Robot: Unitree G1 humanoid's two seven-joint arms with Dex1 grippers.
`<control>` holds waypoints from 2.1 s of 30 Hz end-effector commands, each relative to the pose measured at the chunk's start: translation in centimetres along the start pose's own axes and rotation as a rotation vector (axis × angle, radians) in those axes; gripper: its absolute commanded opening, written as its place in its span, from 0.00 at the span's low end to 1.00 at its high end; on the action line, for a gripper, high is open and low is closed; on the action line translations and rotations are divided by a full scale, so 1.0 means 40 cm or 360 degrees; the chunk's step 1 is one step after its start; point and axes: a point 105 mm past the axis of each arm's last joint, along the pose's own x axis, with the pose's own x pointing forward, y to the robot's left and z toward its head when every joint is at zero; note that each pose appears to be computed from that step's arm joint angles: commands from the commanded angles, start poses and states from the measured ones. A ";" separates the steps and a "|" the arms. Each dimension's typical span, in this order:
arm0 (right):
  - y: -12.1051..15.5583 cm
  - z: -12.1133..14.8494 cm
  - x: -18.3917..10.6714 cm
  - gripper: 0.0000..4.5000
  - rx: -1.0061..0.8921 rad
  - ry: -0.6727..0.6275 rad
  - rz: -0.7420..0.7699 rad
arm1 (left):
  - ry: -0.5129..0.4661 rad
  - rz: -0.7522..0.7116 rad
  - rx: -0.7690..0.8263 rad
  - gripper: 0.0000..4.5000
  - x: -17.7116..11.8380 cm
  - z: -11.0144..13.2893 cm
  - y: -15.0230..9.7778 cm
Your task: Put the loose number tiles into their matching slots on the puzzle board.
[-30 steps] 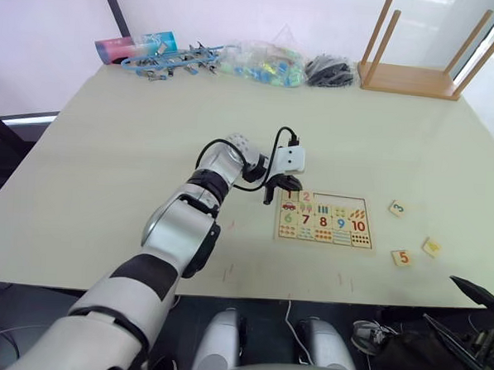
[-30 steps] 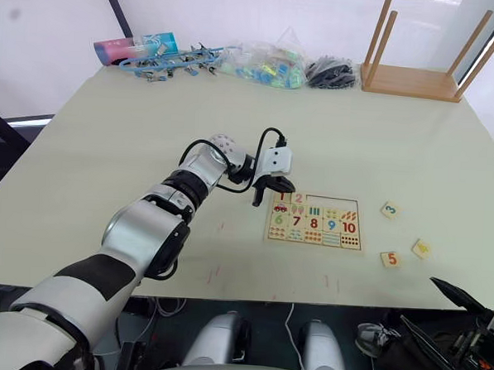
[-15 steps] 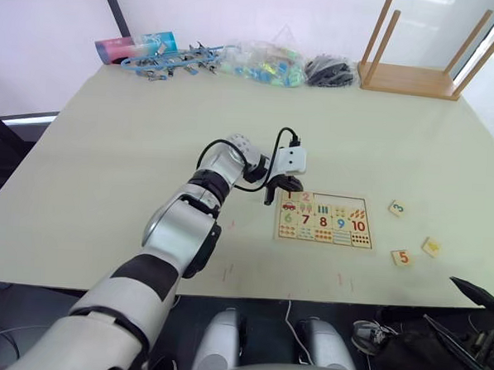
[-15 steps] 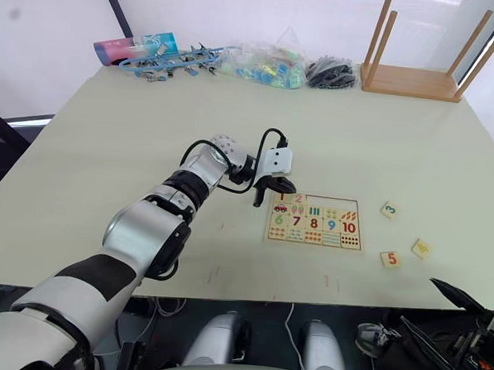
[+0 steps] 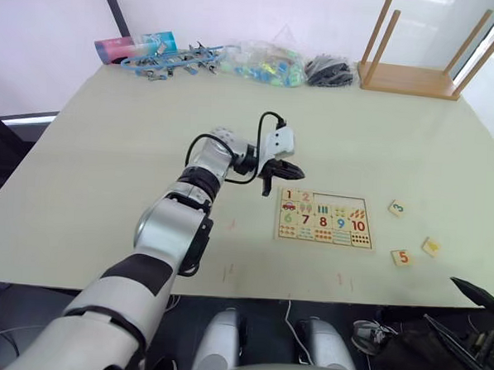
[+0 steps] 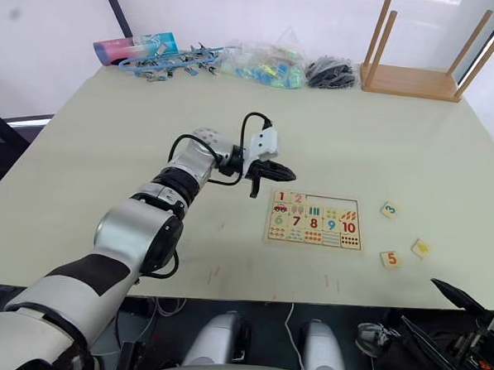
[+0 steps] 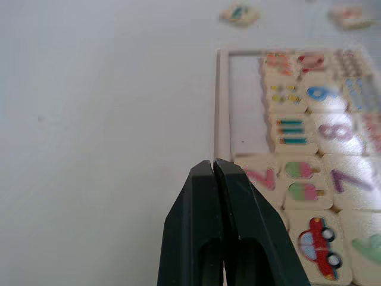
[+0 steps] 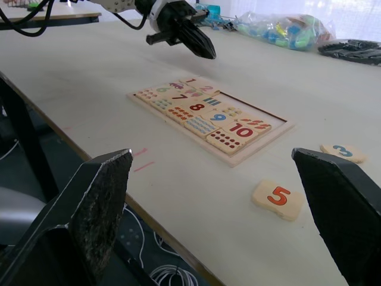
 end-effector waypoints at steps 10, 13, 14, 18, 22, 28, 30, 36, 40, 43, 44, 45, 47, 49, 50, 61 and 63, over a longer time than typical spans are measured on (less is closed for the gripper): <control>-0.068 -0.017 0.005 1.00 -0.0021 0.0088 -0.0157 | -0.0371 0.0235 -0.0046 0.02 -0.194 0.001 -0.024; -0.081 -0.021 0.006 1.00 -0.0022 0.0099 -0.0181 | -0.0356 0.0371 -0.0086 0.02 -0.237 -0.026 -0.042; -0.088 -0.023 0.004 1.00 -0.0020 0.0103 -0.0197 | -0.0357 0.0410 -0.0108 0.13 -0.249 -0.034 -0.050; -0.124 -0.039 -0.007 1.00 -0.0023 0.0187 -0.0284 | -0.0341 0.0591 -0.0239 0.51 -0.302 -0.095 -0.123; -0.149 -0.043 -0.018 1.00 -0.0014 0.0218 -0.0335 | -0.0331 0.0737 -0.0328 0.95 -0.326 -0.124 -0.189; -0.172 -0.047 -0.030 1.00 0.0007 0.0260 -0.0350 | -0.0259 0.0924 -0.0418 0.99 -0.388 -0.171 -0.262; -0.178 -0.047 -0.032 1.00 0.0007 0.0274 -0.0354 | -0.0229 0.0989 -0.0438 0.99 -0.420 -0.185 -0.294; -0.189 -0.056 -0.055 1.00 0.0021 0.0344 -0.0377 | -0.0169 0.1122 -0.0481 0.99 -0.494 -0.201 -0.375; -0.194 -0.054 -0.060 1.00 0.0026 0.0343 -0.0369 | -0.0198 0.1184 -0.0523 0.99 -0.519 -0.196 -0.404; -0.196 -0.057 -0.063 1.00 0.0041 0.0345 -0.0360 | -0.0190 0.1186 -0.0527 0.99 -0.529 -0.196 -0.422; -0.196 -0.058 -0.063 1.00 0.0045 0.0346 -0.0354 | -0.0190 0.1199 -0.0530 0.99 -0.533 -0.196 -0.424; -0.197 -0.059 -0.062 1.00 0.0047 0.0345 -0.0352 | -0.0191 0.1207 -0.0531 0.99 -0.536 -0.196 -0.425; -0.198 -0.058 -0.061 1.00 0.0047 0.0342 -0.0351 | -0.0192 0.1211 -0.0531 0.99 -0.537 -0.196 -0.427; -0.201 -0.056 -0.059 1.00 0.0046 0.0338 -0.0351 | -0.0192 0.1207 -0.0531 0.99 -0.536 -0.195 -0.429; -0.203 -0.055 -0.057 1.00 0.0045 0.0336 -0.0348 | -0.0191 0.1204 -0.0527 0.99 -0.534 -0.194 -0.429; -0.200 -0.048 -0.038 1.00 0.0023 0.0325 -0.0341 | -0.0211 0.1182 -0.0508 0.99 -0.530 -0.195 -0.420; -0.200 -0.045 -0.035 1.00 0.0020 0.0323 -0.0343 | -0.0210 0.1168 -0.0503 0.99 -0.529 -0.194 -0.420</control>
